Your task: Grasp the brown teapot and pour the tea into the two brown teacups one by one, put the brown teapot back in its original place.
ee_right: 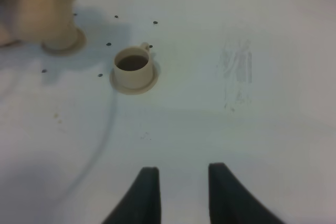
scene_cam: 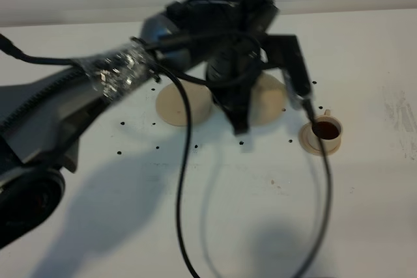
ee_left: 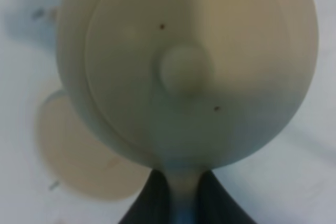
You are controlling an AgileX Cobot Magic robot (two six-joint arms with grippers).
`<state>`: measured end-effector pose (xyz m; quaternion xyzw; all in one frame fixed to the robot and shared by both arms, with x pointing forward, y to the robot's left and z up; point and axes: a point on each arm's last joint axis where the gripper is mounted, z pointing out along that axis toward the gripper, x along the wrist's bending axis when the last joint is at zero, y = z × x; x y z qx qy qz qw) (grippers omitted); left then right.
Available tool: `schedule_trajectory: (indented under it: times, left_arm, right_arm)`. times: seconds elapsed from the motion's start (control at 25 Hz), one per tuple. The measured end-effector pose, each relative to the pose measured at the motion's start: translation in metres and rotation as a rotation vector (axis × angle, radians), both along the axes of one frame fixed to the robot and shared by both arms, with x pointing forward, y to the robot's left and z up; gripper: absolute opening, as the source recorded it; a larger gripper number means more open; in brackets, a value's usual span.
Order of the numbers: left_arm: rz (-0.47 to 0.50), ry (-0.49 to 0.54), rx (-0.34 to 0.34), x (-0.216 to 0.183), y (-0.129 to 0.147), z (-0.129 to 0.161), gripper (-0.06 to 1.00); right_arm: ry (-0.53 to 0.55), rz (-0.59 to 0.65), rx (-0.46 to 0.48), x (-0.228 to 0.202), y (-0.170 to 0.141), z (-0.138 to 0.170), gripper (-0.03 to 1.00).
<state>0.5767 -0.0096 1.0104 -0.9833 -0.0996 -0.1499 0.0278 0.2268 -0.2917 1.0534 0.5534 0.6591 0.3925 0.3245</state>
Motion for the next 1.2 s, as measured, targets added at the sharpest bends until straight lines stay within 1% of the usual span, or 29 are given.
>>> schedule_trajectory:
  times: [0.12,0.28,0.44,0.52,0.6,0.8,0.88,1.04,1.2]
  left_arm:
    - [0.012,-0.038,0.051,0.018,0.020,0.002,0.08]
    - [0.026,-0.046,0.083,0.036,0.043,0.002,0.08]
    - [-0.009,-0.031,0.107,0.048,0.058,-0.001,0.08]
    - [-0.038,-0.031,0.133,0.054,0.063,-0.006,0.08]
    - [-0.070,-0.047,0.163,0.060,0.066,-0.013,0.08]
    - [-0.156,-0.130,0.240,0.078,0.066,-0.033,0.08]
    - [-0.183,-0.165,0.243,0.082,0.064,-0.036,0.08]
    - [-0.248,-0.222,0.222,0.088,0.059,-0.035,0.08]
    - [-0.342,-0.225,0.248,0.090,0.056,-0.041,0.08]
  right_arm:
    - [0.000,0.000,0.000,0.000,0.000,0.000,0.22]
    - [0.000,0.000,0.000,0.000,0.000,0.000,0.22]
    - [0.000,0.000,0.000,0.000,0.000,0.000,0.22]
    - [0.000,0.000,0.000,0.000,0.000,0.000,0.22]
    - [0.000,0.000,0.000,0.000,0.000,0.000,0.22]
    - [0.000,0.000,0.000,0.000,0.000,0.000,0.22]
    - [0.000,0.000,0.000,0.000,0.000,0.000,0.22]
    - [0.000,0.000,0.000,0.000,0.000,0.000,0.22]
    - [0.000,0.000,0.000,0.000,0.000,0.000,0.22]
